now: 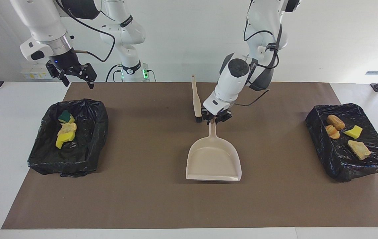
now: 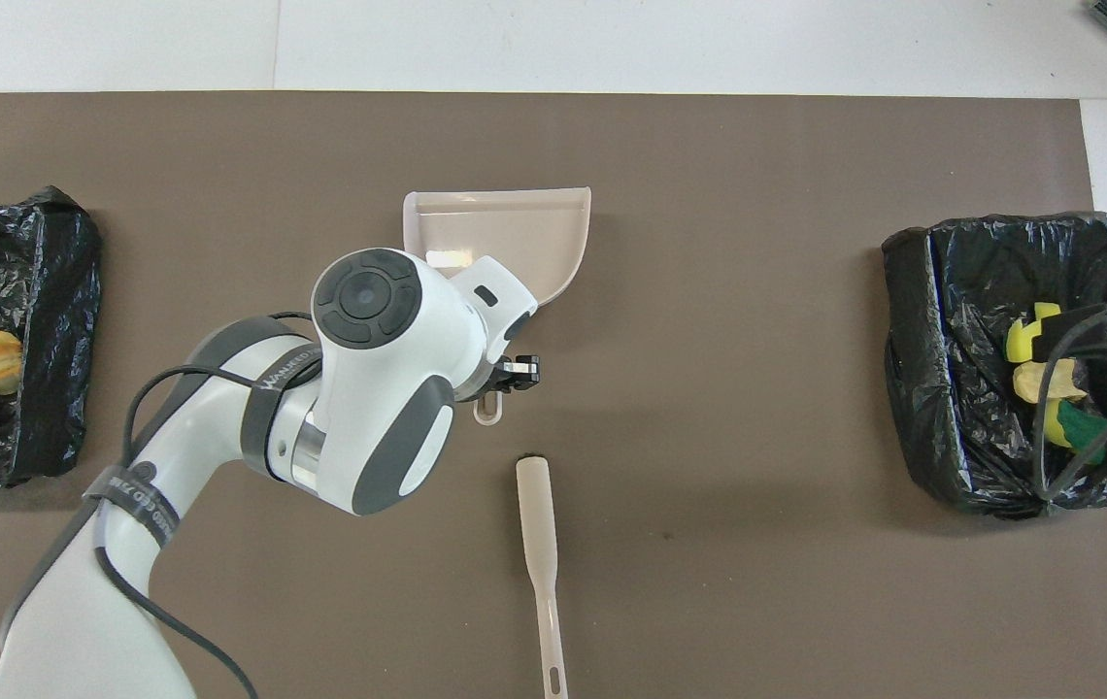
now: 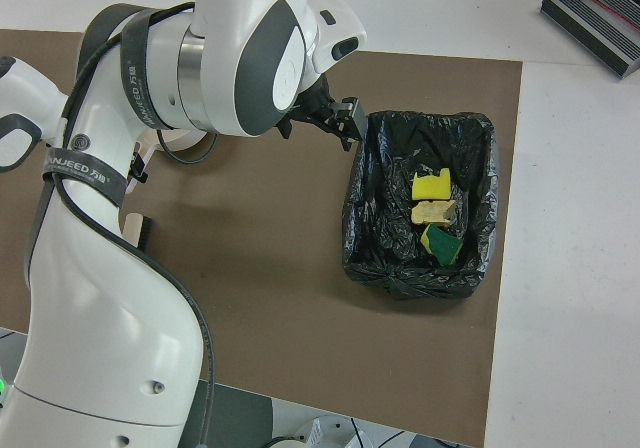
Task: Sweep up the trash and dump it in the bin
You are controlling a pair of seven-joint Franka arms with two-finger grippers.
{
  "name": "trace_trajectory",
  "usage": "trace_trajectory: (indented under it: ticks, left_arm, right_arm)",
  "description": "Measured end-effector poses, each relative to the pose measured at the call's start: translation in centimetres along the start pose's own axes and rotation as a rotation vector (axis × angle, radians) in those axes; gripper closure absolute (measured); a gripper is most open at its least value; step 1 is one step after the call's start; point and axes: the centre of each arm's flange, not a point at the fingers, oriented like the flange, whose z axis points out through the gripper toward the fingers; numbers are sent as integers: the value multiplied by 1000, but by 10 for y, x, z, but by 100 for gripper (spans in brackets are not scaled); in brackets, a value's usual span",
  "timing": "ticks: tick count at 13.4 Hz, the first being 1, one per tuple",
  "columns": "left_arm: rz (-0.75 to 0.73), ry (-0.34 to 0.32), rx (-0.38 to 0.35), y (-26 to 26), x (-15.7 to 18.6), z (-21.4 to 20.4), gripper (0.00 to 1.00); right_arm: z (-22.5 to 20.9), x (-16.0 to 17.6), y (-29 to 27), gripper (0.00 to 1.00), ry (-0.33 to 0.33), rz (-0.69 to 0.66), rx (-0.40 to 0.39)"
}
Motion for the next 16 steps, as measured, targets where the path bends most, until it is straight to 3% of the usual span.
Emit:
trace_trajectory:
  ticks: [2, 4, 5, 10, 16]
  left_arm:
    - [23, -11, 35, 11, -3, 21, 68]
    - [18, -4, 44, 9, 2, 17, 68]
    - [10, -4, 49, 4, 6, 12, 60]
    - [-91, 64, 63, -55, 35, -58, 1]
    - [-141, 172, 87, -190, 87, -151, 0]
  right_arm:
    - [0, 0, 0, 0, 0, 0, 0]
    - [0, 0, 0, 0, 0, 0, 0]
    - [0, 0, 0, 0, 0, 0, 0]
    - [0, 0, 0, 0, 0, 0, 0]
    - [0, 0, 0, 0, 0, 0, 0]
